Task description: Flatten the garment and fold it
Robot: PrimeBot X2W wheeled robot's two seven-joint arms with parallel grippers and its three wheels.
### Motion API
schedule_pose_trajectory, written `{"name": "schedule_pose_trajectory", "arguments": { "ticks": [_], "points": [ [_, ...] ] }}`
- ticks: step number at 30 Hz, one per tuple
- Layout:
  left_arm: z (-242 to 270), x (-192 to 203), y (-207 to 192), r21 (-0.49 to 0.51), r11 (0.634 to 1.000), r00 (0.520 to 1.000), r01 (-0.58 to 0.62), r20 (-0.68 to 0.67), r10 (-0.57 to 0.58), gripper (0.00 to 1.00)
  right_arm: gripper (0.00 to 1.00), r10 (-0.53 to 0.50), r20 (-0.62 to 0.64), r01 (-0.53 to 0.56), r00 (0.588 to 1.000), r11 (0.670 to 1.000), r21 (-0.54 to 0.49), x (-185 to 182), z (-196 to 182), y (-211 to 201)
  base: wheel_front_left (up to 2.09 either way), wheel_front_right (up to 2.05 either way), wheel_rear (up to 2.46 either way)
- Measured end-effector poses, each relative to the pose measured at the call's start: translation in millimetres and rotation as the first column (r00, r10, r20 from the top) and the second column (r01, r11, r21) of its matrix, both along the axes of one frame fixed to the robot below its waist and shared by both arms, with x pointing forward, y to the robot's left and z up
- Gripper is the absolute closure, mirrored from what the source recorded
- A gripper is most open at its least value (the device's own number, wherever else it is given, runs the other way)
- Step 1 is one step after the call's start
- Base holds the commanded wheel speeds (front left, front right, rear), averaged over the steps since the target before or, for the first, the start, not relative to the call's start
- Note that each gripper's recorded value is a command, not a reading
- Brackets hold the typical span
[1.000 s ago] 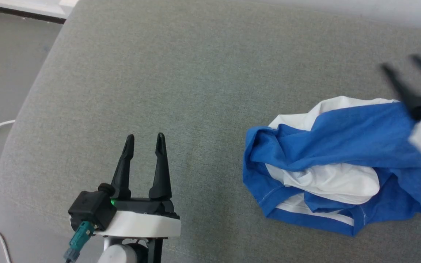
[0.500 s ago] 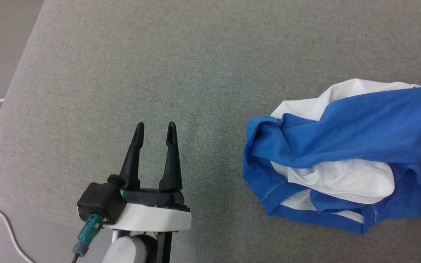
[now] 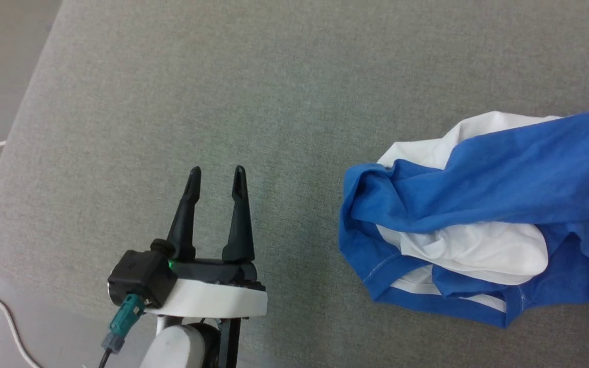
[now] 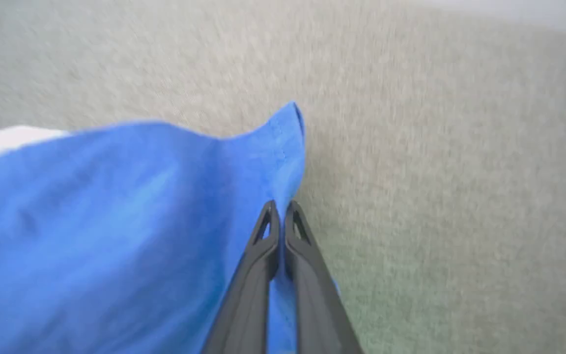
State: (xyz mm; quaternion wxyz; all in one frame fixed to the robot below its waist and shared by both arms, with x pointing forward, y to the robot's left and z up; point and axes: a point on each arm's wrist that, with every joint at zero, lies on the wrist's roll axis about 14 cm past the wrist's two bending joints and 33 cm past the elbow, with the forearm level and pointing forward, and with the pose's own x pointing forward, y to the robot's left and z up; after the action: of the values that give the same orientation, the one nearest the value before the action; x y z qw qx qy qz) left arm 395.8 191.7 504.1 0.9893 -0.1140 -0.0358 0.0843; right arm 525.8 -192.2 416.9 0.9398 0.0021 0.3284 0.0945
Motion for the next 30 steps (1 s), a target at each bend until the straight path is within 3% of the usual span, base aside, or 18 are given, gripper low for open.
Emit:
{"name": "schedule_pose_trajectory", "arguments": {
  "ticks": [5,8,11,13,14,16,17,18,21,24,30],
  "points": [
    [16.7,-8.8,12.9,0.006,0.999,0.998,-0.038,0.044,0.038,0.0,1.0,0.096,0.248,-0.129,0.964,0.984,0.121,29.4,88.7,60.8,0.0,0.0,0.0],
    [24.2,-19.9,24.5,0.006,0.998,0.996,-0.07,0.063,0.07,0.0,1.0,0.218,0.325,-0.279,0.92,0.948,0.154,26.6,130.2,119.8,0.0,0.0,0.0],
    [27.3,-33.2,36.0,0.007,0.994,0.992,-0.107,0.068,0.106,0.0,1.0,0.359,0.376,-0.44,0.854,0.884,0.156,14.5,162.8,186.0,0.0,0.0,0.0],
    [29.1,-41.6,43.5,0.009,0.992,0.989,-0.13,0.07,0.129,0.0,1.0,0.445,0.405,-0.543,0.799,0.824,0.165,1.8,181.5,231.9,0.0,0.0,0.0],
    [29.1,-41.6,43.5,0.009,0.992,0.989,-0.13,0.07,0.129,0.0,1.0,0.445,0.405,-0.543,0.799,0.824,0.165,1.8,181.5,231.9,0.0,0.0,0.0],
    [29.9,-49.3,49.6,0.005,0.989,0.986,-0.151,0.07,0.15,0.0,1.0,0.508,0.427,-0.624,0.748,0.757,0.192,-12.6,197.1,274.6,0.0,0.0,0.0],
    [31.6,-56.2,54.0,0.006,0.986,0.983,-0.167,0.072,0.166,0.0,1.0,0.566,0.441,-0.691,0.697,0.695,0.199,-27.7,207.1,310.7,0.0,0.0,0.0],
    [31.6,-56.2,54.0,0.006,0.986,0.983,-0.167,0.072,0.166,0.0,1.0,0.566,0.441,-0.691,0.697,0.695,0.199,-27.7,207.1,310.7,0.0,0.0,0.0],
    [32.5,-66.9,57.8,0.0,0.982,0.979,-0.191,0.07,0.19,0.0,1.0,0.63,0.441,-0.755,0.639,0.622,0.206,-46.5,207.2,349.4,0.0,0.0,0.0],
    [33.8,-74.5,61.2,-0.009,0.977,0.975,-0.212,0.069,0.213,0.0,1.0,0.696,0.383,-0.79,0.607,0.582,0.192,-59.1,184.3,374.2,0.0,0.0,0.0],
    [27.8,-90.7,69.0,-0.034,0.966,0.965,-0.257,0.041,0.259,0.0,1.0,0.839,0.071,-0.84,0.539,0.529,0.122,-100.4,78.9,397.6,0.0,0.0,0.0]
  ]
}}
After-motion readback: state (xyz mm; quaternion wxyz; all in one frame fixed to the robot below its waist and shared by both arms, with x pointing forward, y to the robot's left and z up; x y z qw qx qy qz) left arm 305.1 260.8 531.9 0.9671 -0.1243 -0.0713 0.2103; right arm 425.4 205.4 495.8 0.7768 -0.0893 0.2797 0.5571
